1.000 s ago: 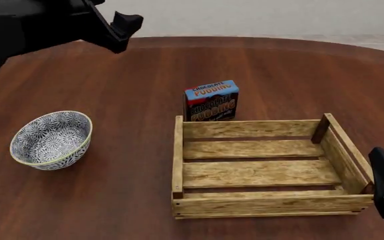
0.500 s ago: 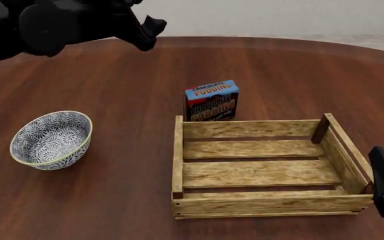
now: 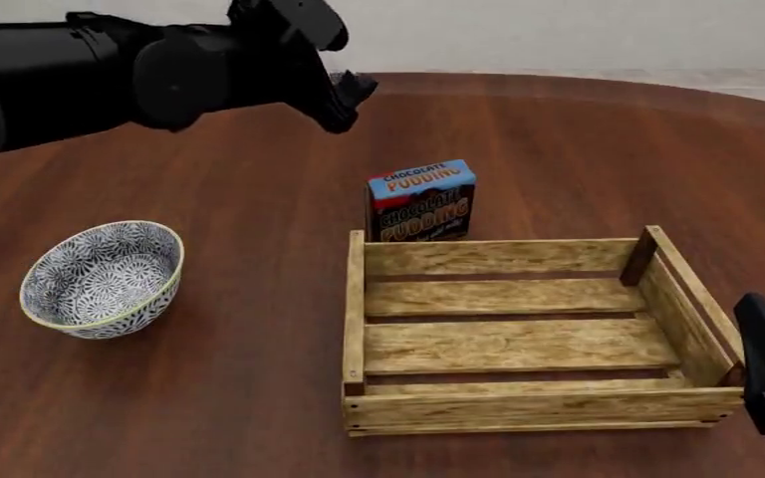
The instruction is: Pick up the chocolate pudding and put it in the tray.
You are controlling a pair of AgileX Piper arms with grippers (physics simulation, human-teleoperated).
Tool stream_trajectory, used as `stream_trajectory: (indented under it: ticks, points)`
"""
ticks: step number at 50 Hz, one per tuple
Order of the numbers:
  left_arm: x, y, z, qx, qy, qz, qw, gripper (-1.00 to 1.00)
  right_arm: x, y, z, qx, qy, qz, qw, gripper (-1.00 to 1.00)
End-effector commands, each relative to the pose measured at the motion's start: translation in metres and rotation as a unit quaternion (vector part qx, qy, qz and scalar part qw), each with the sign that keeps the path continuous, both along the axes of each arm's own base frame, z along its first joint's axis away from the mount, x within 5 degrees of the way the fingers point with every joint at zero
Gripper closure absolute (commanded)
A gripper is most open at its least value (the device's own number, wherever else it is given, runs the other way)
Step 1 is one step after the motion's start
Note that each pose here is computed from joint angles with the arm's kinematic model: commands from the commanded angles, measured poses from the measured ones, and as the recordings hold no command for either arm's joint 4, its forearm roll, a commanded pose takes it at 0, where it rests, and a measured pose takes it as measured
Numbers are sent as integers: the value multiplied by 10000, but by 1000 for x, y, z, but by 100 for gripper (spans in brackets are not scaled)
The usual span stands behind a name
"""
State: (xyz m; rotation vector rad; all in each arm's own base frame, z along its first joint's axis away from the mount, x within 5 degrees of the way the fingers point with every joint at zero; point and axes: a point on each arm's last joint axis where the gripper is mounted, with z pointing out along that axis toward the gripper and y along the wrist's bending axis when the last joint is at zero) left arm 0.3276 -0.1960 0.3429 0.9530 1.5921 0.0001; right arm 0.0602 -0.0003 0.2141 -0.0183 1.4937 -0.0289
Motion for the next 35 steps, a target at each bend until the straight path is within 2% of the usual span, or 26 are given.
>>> stream_trajectory:
  ticks: [1,8,9,15,17,22,26,35]
  points:
    - [-1,-13,-10,150,49,-187,9997,-100,0,0,0,-20,3,-3,10000,-100]
    - [-4,-20,-13,268,9,-313,9991,-100,0,0,0,-31,6,-6,10000,-100]
    - [-6,-22,-18,403,-40,-402,9984,-100,0,0,0,-29,6,-7,10000,-100]
    - [-8,-27,-21,553,-61,-506,9972,-100,1,0,0,-28,7,-20,10000,-100]
    - [-17,-33,-24,674,-102,-684,9953,-100,1,0,0,-23,9,-24,10000,-100]
    - [-18,-35,-30,815,-134,-759,9937,-100,1,0,0,-23,13,-32,10000,-100]
    - [-35,-44,-35,946,-185,-1034,9900,-100,2,0,0,-33,20,-30,10000,-100]
    - [-30,-45,-39,1062,-201,-1034,9888,-100,2,0,0,-46,31,-38,10000,-100]
